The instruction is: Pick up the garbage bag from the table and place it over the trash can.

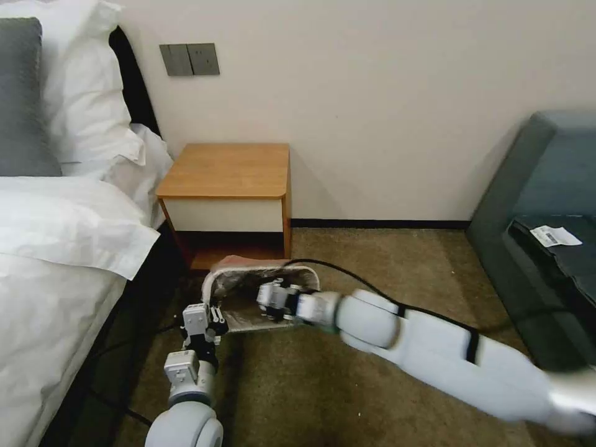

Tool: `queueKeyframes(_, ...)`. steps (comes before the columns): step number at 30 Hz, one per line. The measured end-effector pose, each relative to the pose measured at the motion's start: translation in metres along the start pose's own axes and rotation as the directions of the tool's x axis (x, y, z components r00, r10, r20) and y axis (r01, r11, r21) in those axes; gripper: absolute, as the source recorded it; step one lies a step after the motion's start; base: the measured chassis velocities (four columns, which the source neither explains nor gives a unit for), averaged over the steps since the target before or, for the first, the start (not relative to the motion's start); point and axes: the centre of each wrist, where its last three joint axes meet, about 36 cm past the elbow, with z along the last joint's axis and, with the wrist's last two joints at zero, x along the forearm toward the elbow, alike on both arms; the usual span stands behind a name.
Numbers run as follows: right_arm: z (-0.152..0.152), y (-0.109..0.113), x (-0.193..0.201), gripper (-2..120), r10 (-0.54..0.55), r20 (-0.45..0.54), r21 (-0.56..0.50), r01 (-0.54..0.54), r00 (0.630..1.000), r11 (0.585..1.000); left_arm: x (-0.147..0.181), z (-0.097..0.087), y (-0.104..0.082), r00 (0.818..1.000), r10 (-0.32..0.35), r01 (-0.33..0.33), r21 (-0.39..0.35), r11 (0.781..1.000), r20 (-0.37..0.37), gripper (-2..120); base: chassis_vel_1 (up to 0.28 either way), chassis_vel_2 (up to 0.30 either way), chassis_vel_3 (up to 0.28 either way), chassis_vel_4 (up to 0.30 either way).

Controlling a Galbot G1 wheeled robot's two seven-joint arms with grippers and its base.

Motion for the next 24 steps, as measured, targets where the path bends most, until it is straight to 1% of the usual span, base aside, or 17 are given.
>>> queueKeyframes(1, 0.000, 0.002, 0.015, 0, 0.063, 0.029, -0.050, -0.061, 0.998, 0.997, 0.002, -0.004, -0.001, 0.999, 0.013, -0.011, 0.048, 0.999, -0.031, 4, 0.000, 0.000, 0.000, 0.000)
queueKeyframes(2, 0.000, 0.002, 0.015, 0, 0.063, 0.029, -0.050, -0.061, 0.998, 0.997, 0.002, -0.004, -0.001, 0.999, 0.013, -0.011, 0.048, 0.999, -0.031, 4, 0.000, 0.000, 0.000, 0.000)
queueKeyframes(3, -0.003, 0.007, 0.026, 0, 0.108, 0.050, -0.100, -0.103, 0.993, 0.990, 0.004, -0.008, -0.002, 0.998, 0.027, -0.022, 0.086, 0.996, -0.057, 4, 0.000, 0.000, 0.000, 0.000)
queueKeyframes(4, -0.007, 0.013, 0.036, 4, 0.154, 0.069, -0.153, -0.142, 0.986, 0.978, 0.005, -0.010, -0.002, 0.996, 0.041, -0.031, 0.119, 0.992, -0.081, 4, 0.000, 0.000, 0.000, 0.000)
queueKeyframes(5, -0.007, 0.013, 0.036, 4, 0.154, 0.069, -0.153, -0.142, 0.986, 0.978, 0.005, -0.010, -0.002, 0.996, 0.041, -0.031, 0.119, 0.992, -0.081, 4, 0.000, 0.000, 0.000, 0.000)
queueKeyframes(7, -0.022, 0.022, 0.058, 15, 0.280, 0.128, -0.258, -0.241, 0.951, 0.936, 0.005, -0.013, -0.001, 0.984, 0.080, -0.051, 0.181, 0.982, -0.157, 4, 0.000, 0.000, 0.000, 0.000)
queueKeyframes(9, -0.027, 0.022, 0.062, 18, 0.309, 0.141, -0.274, -0.262, 0.941, 0.925, 0.005, -0.013, -0.001, 0.980, 0.090, -0.056, 0.189, 0.980, -0.176, 4, 0.000, 0.000, 0.000, 0.000)
queueKeyframes(12, -0.041, 0.019, 0.076, 35, 0.435, 0.210, -0.334, -0.354, 0.875, 0.874, -0.001, -0.004, 0.005, 0.949, 0.143, -0.086, 0.206, 0.975, -0.280, 4, 0.000, 0.000, 0.000, 0.000)
queueKeyframes(13, -0.041, 0.019, 0.076, 35, 0.435, 0.210, -0.334, -0.354, 0.875, 0.874, -0.001, -0.004, 0.005, 0.949, 0.143, -0.086, 0.206, 0.975, -0.280, 4, 0.000, 0.000, 0.000, 0.000)
queueKeyframes(14, -0.042, 0.018, 0.080, 40, 0.475, 0.223, -0.354, -0.383, 0.851, 0.853, -0.005, 0.003, 0.008, 0.938, 0.151, -0.091, 0.199, 0.976, -0.312, 4, 0.000, 0.000, 0.000, 0.000)
queueKeyframes(16, -0.040, 0.019, 0.082, 48, 0.514, 0.228, -0.381, -0.410, 0.827, 0.829, -0.010, 0.011, 0.011, 0.926, 0.158, -0.094, 0.197, 0.976, -0.343, 4, 0.000, 0.000, 0.000, 0.000)
queueKeyframes(17, -0.038, 0.020, 0.083, 52, 0.527, 0.229, -0.392, -0.418, 0.818, 0.819, -0.011, 0.013, 0.012, 0.920, 0.163, -0.096, 0.199, 0.975, -0.356, 4, 0.000, 0.000, 0.000, 0.000)
queueKeyframes(18, -0.038, 0.020, 0.083, 52, 0.527, 0.229, -0.392, -0.418, 0.818, 0.819, -0.011, 0.013, 0.012, 0.920, 0.163, -0.096, 0.199, 0.975, -0.356, 4, 0.000, 0.000, 0.000, 0.000)
queueKeyframes(20, -0.036, 0.022, 0.085, 61, 0.541, 0.230, -0.405, -0.426, 0.809, 0.809, -0.013, 0.019, 0.013, 0.911, 0.172, -0.102, 0.200, 0.974, -0.374, 4, 0.000, 0.000, 0.000, 0.000)
queueKeyframes(21, -0.035, 0.024, 0.085, 69, 0.546, 0.235, -0.408, -0.428, 0.804, 0.806, -0.015, 0.023, 0.014, 0.907, 0.179, -0.107, 0.202, 0.974, -0.382, 4, 0.000, 0.000, 0.000, 0.000)
queueKeyframes(22, -0.035, 0.024, 0.085, 69, 0.546, 0.235, -0.408, -0.428, 0.804, 0.806, -0.015, 0.023, 0.014, 0.907, 0.179, -0.107, 0.202, 0.974, -0.382, 4, 0.000, 0.000, 0.000, 0.000)
queueKeyframes(24, -0.034, 0.026, 0.085, 77, 0.544, 0.242, -0.410, -0.424, 0.803, 0.808, -0.018, 0.027, 0.014, 0.904, 0.186, -0.113, 0.205, 0.972, -0.385, 4, 0.000, 0.000, 0.000, 0.000)
